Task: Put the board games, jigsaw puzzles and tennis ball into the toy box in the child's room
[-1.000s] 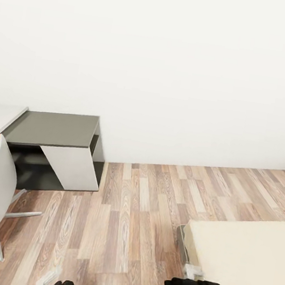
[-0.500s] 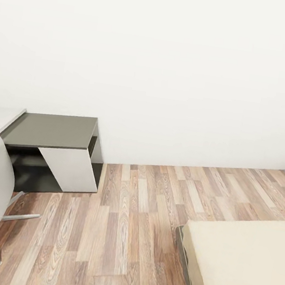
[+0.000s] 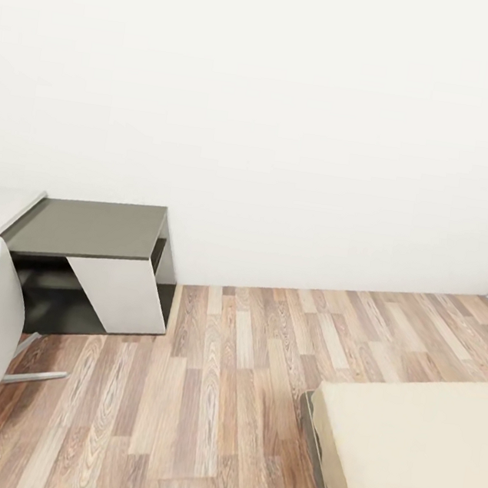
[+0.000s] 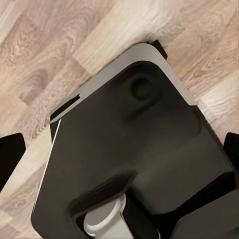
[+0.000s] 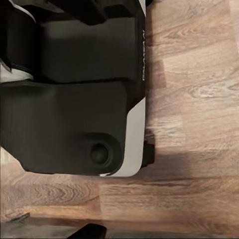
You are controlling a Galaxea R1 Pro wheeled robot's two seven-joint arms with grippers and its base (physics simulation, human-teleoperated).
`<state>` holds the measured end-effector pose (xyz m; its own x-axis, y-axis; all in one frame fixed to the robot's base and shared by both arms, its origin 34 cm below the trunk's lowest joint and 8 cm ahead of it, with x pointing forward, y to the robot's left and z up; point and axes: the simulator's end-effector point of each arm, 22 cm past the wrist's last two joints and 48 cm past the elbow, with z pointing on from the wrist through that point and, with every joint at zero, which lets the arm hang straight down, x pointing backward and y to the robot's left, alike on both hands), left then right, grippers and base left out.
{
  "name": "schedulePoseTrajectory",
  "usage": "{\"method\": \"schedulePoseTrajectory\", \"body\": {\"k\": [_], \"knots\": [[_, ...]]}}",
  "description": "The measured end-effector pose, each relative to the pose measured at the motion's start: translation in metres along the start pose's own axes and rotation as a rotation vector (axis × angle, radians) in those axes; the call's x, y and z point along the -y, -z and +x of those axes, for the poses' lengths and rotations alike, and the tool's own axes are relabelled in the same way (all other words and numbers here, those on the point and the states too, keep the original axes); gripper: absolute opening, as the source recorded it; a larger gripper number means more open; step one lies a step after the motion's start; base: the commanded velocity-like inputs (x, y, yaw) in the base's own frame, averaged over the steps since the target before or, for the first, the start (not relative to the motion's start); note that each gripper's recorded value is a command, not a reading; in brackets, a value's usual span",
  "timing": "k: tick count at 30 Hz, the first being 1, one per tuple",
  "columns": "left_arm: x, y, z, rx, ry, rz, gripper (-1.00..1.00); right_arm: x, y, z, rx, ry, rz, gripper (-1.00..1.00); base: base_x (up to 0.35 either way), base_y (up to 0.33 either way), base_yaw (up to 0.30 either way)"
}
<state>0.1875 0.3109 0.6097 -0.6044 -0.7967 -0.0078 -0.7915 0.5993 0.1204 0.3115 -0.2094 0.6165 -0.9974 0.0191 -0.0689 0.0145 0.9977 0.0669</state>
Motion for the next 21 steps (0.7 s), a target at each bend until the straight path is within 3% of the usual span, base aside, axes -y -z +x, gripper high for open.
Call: {"method": "schedulePoseTrajectory", "body": {"k": [7,21], "knots": [[-0.008,0.0,-0.011,0.023,0.01,-0.012,1.0,0.012,-0.008,0.036,-0.001,-0.025,0.063,1.0,0.0,0.0,0.0],[-0.022,0.002,-0.028,0.072,0.025,-0.032,1.0,0.044,-0.005,0.045,0.011,-0.052,0.183,1.0,0.0,0.0,0.0]]}}
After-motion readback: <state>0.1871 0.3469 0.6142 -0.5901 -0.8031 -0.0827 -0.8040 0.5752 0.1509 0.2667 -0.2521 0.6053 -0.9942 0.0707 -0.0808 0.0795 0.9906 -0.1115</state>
